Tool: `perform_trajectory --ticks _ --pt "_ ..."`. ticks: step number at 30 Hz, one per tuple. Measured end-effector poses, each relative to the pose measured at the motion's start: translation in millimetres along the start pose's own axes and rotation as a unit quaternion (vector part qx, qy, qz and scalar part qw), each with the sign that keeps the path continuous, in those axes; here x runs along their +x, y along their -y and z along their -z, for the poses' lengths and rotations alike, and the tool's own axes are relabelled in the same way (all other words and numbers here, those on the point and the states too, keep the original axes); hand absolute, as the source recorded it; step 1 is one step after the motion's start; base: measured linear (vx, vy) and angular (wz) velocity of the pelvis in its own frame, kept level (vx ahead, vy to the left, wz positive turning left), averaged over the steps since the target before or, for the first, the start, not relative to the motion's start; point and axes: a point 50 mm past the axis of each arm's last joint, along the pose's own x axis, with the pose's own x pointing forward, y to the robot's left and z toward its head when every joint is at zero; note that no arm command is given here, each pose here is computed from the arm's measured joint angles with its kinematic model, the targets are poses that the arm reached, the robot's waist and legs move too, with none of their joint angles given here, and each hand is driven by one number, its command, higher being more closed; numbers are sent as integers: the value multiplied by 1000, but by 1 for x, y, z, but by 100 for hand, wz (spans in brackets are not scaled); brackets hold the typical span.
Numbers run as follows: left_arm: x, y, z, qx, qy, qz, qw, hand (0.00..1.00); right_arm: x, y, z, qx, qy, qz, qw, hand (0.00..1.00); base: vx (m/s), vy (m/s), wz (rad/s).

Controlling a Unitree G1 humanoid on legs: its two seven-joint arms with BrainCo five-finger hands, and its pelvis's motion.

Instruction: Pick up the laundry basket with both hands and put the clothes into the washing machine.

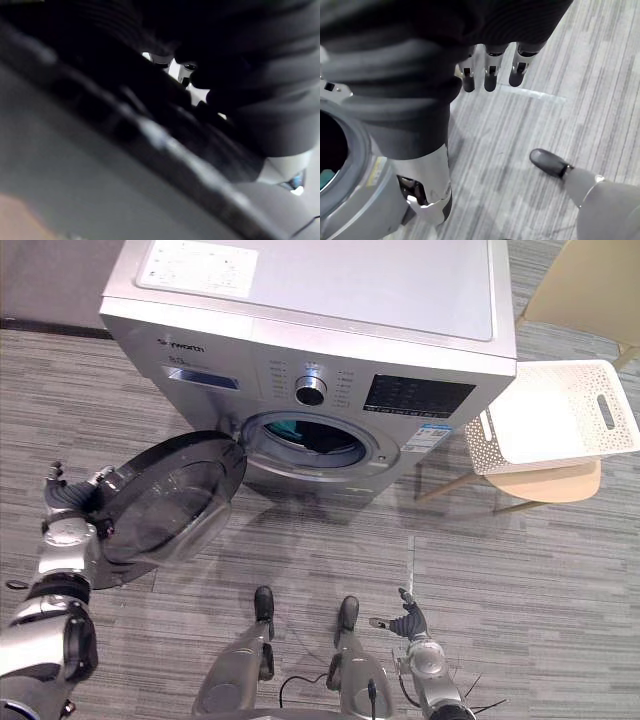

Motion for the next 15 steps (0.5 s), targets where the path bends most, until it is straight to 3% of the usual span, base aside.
perform_trajectory --ticks 4,8,12,15 --pt "-66 74 27 5 19 133 991 0 -3 2 5 -7 -7 2 1000 0 36 61 56" --pt "-145 141 44 -14 3 307 951 0 0 2 -1 -17 3 1 1000 0 30 62 24" --pt "-172 169 37 -43 -6 379 924 0 0 1 -1 -17 2 1 1000 0 -7 31 -15" --pt "-167 186 21 -37 9 395 918 0 0 7 -1 -24 2 7 1000 0 -66 21 -49"
